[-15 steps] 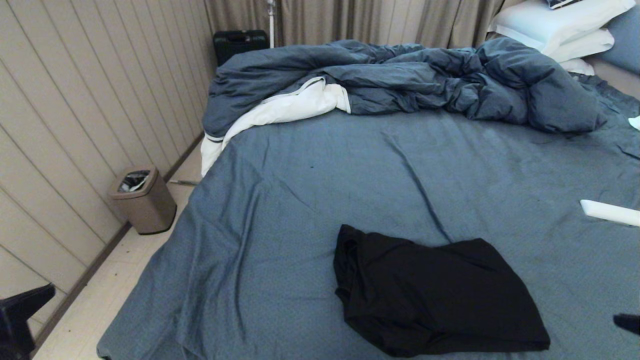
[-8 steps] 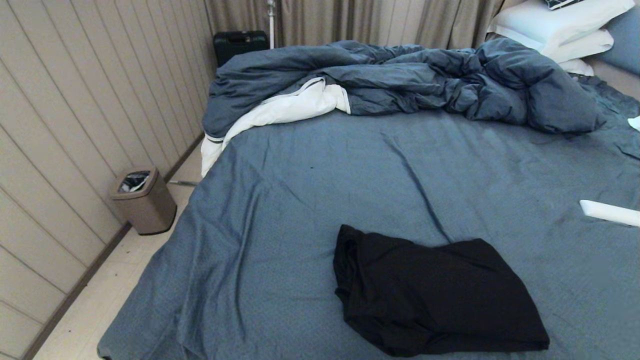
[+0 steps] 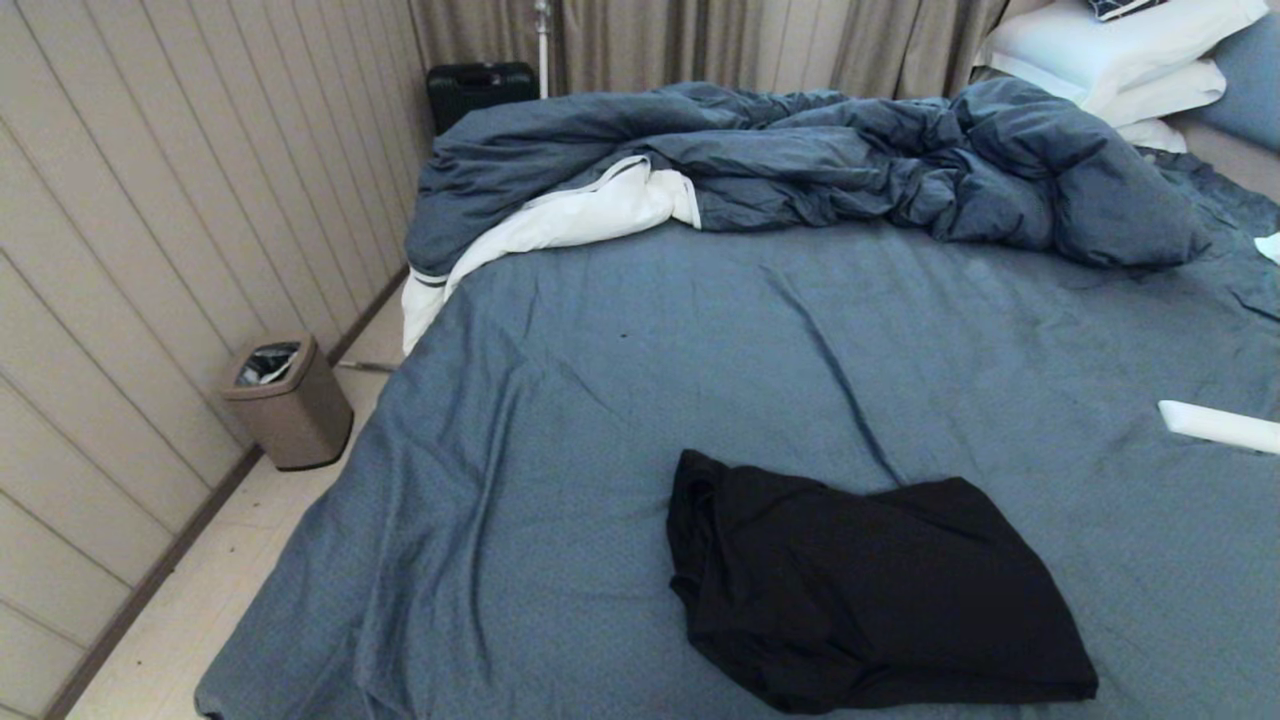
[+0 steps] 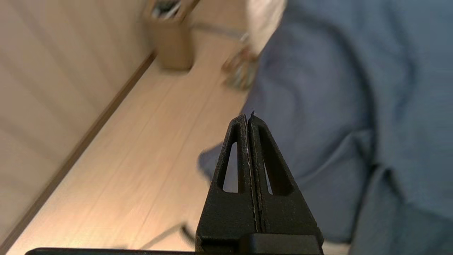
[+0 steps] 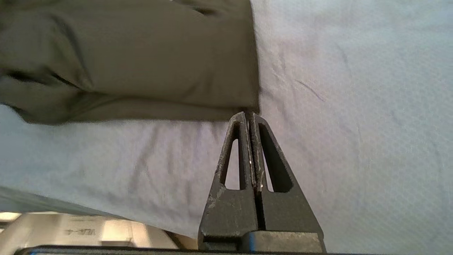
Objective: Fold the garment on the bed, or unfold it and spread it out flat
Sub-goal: Unford the black T-shirt
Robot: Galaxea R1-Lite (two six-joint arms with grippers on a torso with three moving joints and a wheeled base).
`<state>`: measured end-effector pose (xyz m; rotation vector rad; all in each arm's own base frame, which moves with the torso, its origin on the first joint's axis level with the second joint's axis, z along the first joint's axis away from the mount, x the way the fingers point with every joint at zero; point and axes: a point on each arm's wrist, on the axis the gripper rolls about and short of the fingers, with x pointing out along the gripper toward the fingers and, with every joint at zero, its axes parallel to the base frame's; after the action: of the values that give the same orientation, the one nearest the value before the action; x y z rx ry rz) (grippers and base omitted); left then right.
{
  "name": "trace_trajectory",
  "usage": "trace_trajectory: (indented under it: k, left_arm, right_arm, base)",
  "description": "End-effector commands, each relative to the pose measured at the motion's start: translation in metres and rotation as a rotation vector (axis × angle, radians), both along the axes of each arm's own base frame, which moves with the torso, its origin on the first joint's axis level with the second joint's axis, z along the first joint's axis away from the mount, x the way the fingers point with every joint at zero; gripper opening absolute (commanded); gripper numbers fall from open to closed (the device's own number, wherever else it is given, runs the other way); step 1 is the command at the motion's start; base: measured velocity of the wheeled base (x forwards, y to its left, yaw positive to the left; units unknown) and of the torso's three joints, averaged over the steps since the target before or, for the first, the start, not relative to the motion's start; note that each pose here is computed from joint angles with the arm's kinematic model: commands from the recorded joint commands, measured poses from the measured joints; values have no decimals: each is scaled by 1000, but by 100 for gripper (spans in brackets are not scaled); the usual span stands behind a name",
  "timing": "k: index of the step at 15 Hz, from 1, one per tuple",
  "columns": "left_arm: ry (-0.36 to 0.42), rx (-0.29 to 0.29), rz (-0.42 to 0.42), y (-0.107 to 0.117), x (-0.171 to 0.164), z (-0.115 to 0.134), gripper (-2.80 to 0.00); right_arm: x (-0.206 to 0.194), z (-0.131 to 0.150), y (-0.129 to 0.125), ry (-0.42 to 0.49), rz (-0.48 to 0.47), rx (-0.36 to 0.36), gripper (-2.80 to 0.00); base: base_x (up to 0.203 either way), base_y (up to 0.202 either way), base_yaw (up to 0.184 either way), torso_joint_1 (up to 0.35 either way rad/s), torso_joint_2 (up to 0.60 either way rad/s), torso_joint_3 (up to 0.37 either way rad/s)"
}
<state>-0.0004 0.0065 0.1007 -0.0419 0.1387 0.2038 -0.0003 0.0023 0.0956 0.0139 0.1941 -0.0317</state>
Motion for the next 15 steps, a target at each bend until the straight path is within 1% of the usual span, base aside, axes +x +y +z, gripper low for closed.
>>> trace_trajectory:
  k: [1,2,3,4,5,6,7,8,9,11,12,13,14,15]
  left_arm:
    - [-6,11,-21,-1,1,-3,-280]
    - [-1,32,-36,-1,1,-3,-280]
    - [5,42,-39,-1,1,-3,-280]
    - [13,67,-43,-1,0,-3,-280]
    - [23,110,-44,-1,0,-3,-280]
    - [35,135,-43,-1,1,-4,-280]
    - [34,137,-42,-1,1,-4,-280]
    - [32,127,-40,-1,1,-4,-280]
    - [28,103,-39,-1,1,-4,-280]
    - [10,-23,-43,-1,1,-5,-280]
    - [7,-74,-82,-2,1,-5,-280]
    - [11,-103,-133,-3,1,-6,-280]
    - [21,-103,-150,-4,0,-7,-280]
    - [36,-71,-150,-4,0,-7,-280]
  right_arm:
    - [1,-6,-1,14,-20,-27,-280]
    - [1,-6,-1,5,-27,-62,-280]
    - [1,-6,-1,8,-25,-74,-280]
    - [1,-7,-1,10,-18,-74,-280]
    - [1,-7,-1,10,5,-74,-280]
    - [-1,-10,-1,18,46,-79,-280]
    - [-4,-14,-1,32,104,-86,-280]
    - [-5,-16,-2,35,124,-92,-280]
    - [-7,-17,-2,20,113,-96,-280]
    - [-11,-17,-2,-31,89,-99,-280]
    - [-13,-18,-2,-56,82,-99,-280]
    - [-14,-18,-2,-69,79,-99,-280]
    - [-14,-18,-2,-69,79,-99,-280]
    - [-14,-18,-2,-69,79,-99,-280]
  base:
    - [0,0,0,0,0,0]
    - [0,0,0,0,0,0]
    - [0,0,0,0,0,0]
    - [0,0,0,0,0,0]
    - [0,0,0,0,0,0]
    - [0,0,0,0,0,0]
    - [0,0,0,0,0,0]
    - [0,0,0,0,0,0]
    - [0,0,0,0,0,0]
    - [0,0,0,0,0,0]
    - [0,0,0,0,0,0]
    - [0,0,0,0,0,0]
    - [0,0,0,0,0,0]
    - [0,0,0,0,0,0]
